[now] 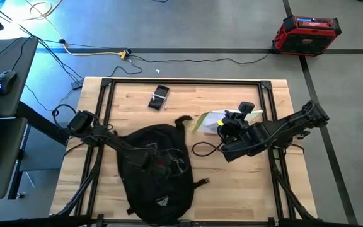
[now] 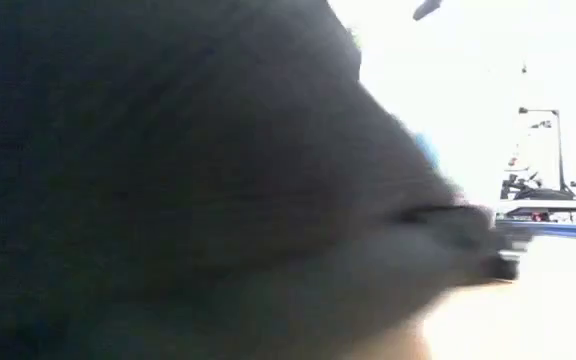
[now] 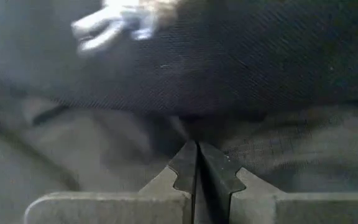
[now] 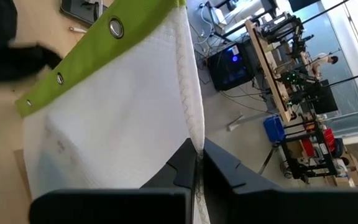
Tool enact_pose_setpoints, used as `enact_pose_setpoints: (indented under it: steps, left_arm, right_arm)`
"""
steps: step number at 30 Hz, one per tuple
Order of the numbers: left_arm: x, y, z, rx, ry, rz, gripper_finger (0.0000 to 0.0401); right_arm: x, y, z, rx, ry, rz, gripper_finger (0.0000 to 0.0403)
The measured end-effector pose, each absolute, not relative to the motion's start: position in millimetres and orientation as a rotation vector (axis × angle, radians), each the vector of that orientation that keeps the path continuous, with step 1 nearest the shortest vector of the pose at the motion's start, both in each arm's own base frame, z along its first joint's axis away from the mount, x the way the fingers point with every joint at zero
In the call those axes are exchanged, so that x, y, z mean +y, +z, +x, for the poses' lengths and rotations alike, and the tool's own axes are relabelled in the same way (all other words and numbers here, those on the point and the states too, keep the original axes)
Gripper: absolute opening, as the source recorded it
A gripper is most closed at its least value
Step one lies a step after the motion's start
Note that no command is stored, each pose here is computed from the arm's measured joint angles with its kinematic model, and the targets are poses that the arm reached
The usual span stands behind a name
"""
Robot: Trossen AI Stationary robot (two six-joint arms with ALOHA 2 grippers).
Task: Unpack backpack
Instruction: Remove the green zip bag from the black backpack
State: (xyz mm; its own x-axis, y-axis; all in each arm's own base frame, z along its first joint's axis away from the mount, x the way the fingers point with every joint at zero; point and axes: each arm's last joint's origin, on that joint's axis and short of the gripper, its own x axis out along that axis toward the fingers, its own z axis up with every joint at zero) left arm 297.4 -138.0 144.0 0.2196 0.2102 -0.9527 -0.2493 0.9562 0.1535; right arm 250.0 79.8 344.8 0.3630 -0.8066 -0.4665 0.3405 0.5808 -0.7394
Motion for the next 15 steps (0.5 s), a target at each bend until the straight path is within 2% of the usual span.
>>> enact_pose_setpoints:
  steps: [3, 6, 11, 15]
  left_arm:
    - [-137.0, 134.7, 277.8, 1.411, 0.342, 0.049, 0.0000]
    - [-130.9, 131.9, 257.2, 1.529, 0.414, 0.237, 0.0000]
    - [-122.0, 135.7, 245.6, 1.560, 0.461, 0.569, 0.0000]
    - [-120.3, 136.6, 252.2, 1.499, 0.427, 0.693, 0.0000]
  right_arm:
    - [79.9, 344.7, 250.1, 0.927, -0.792, -0.585, 0.0000]
    - [80.0, 344.7, 250.4, 0.924, -0.793, -0.582, 0.0000]
    - [80.5, 344.7, 251.4, 0.915, -0.792, -0.571, 0.0000]
    - [80.7, 344.4, 251.5, 0.920, -0.787, -0.565, 0.0000]
